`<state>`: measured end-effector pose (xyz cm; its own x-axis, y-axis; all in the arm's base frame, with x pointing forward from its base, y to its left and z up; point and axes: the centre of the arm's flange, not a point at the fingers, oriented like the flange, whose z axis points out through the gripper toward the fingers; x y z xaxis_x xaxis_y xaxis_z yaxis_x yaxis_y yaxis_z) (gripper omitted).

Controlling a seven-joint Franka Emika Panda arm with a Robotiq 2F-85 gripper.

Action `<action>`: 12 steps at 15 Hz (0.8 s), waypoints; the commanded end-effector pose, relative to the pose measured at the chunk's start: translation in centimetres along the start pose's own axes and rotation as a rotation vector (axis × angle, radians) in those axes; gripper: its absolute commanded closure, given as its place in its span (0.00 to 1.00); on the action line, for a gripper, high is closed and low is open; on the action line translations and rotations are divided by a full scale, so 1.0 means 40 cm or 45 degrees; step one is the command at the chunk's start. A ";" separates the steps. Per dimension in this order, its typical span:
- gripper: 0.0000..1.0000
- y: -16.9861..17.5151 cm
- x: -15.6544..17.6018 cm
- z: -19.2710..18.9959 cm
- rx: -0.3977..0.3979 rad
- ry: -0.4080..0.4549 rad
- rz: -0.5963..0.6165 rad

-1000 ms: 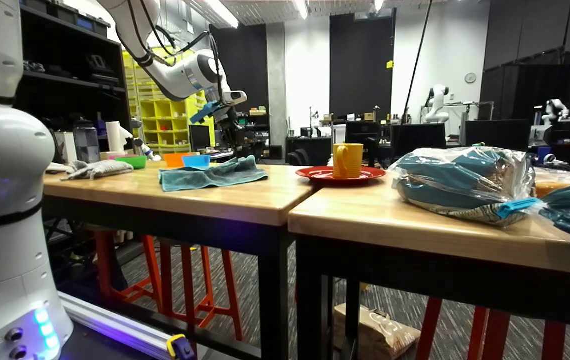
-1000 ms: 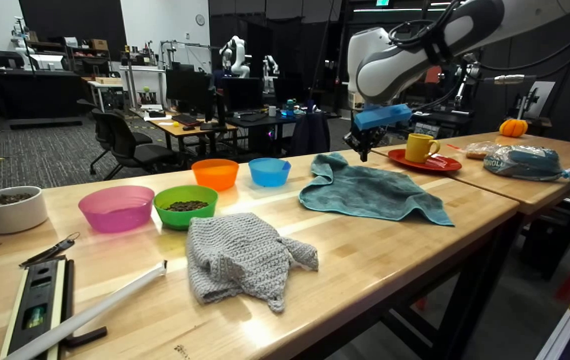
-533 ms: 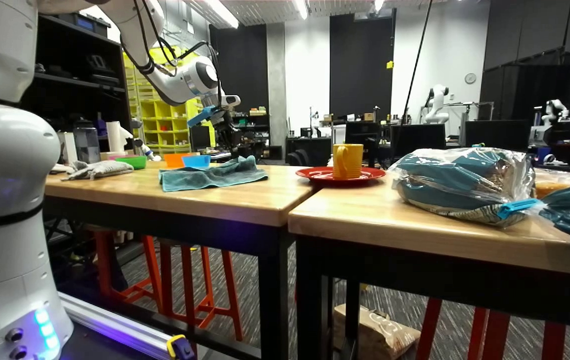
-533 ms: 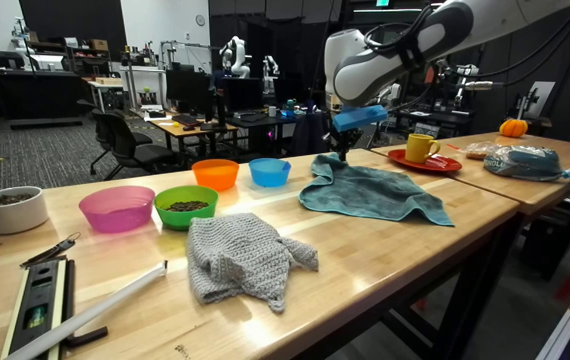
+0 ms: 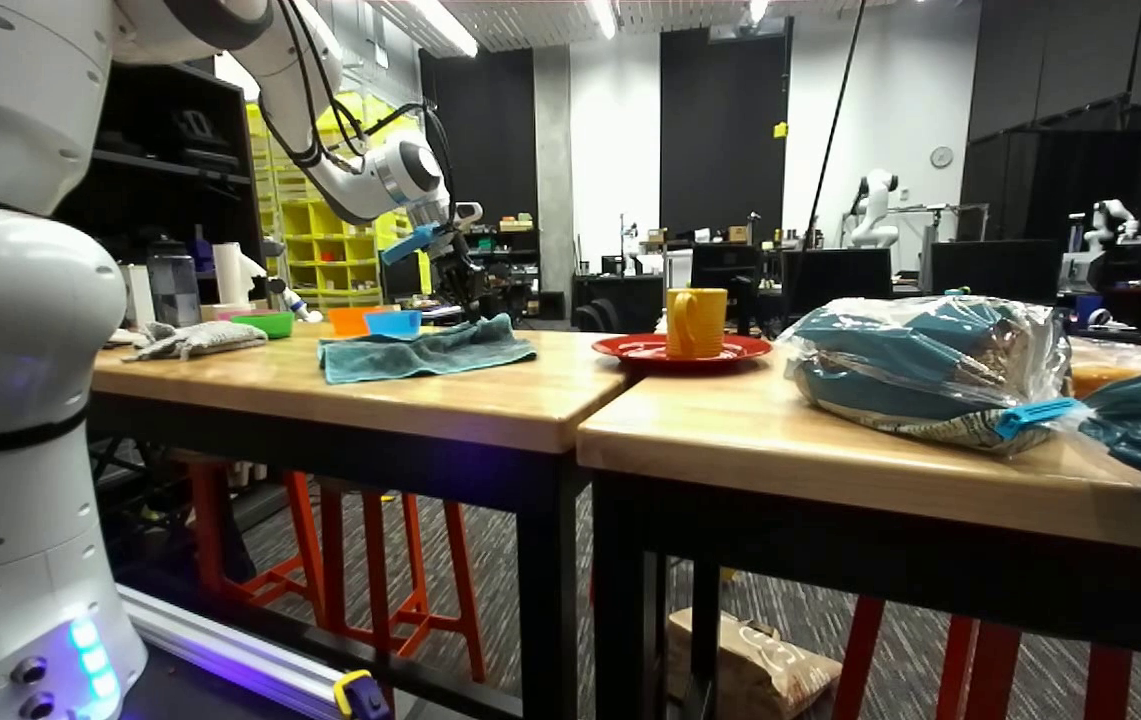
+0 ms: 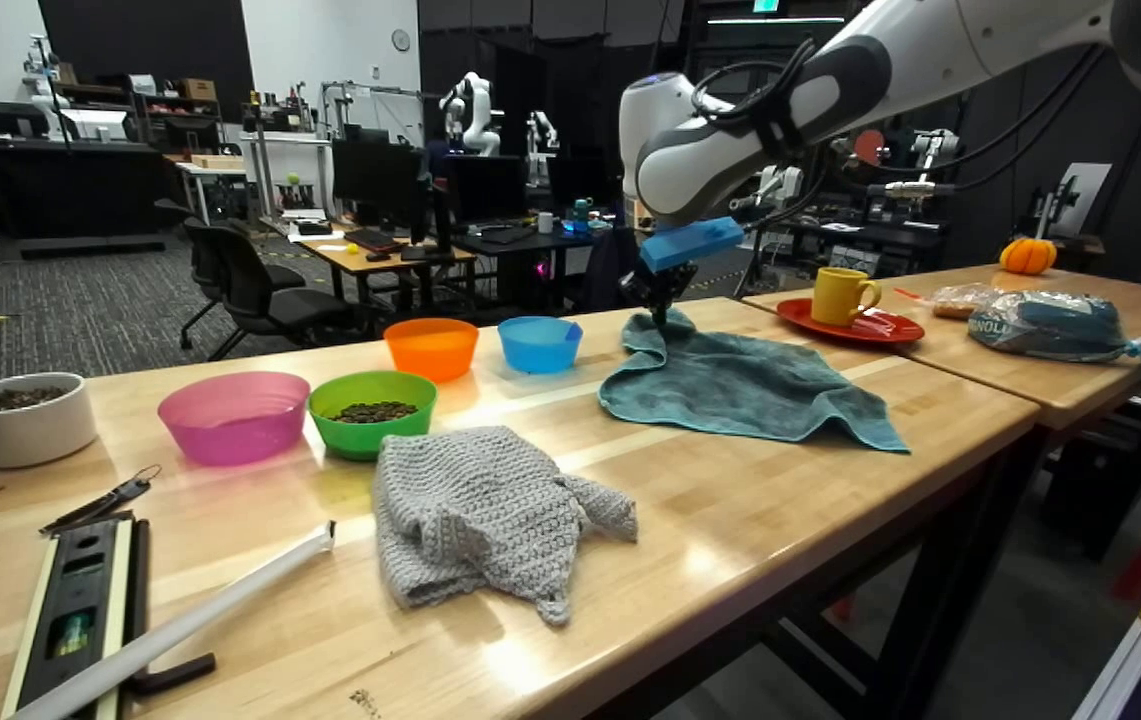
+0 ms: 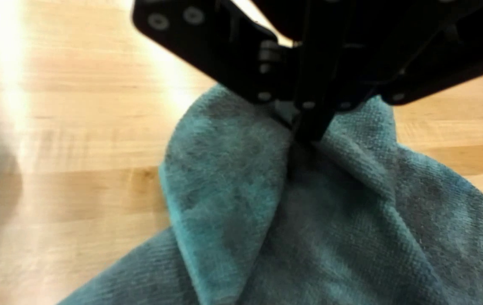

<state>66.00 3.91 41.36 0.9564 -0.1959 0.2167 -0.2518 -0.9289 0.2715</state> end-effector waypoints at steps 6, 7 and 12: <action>1.00 -0.080 0.033 0.012 0.013 -0.005 -0.115; 1.00 -0.085 0.031 0.017 0.013 -0.011 -0.124; 1.00 -0.094 0.033 0.050 0.011 -0.031 -0.129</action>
<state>67.65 6.54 38.78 0.9771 -0.1138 0.1799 -0.1624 -0.9449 0.2842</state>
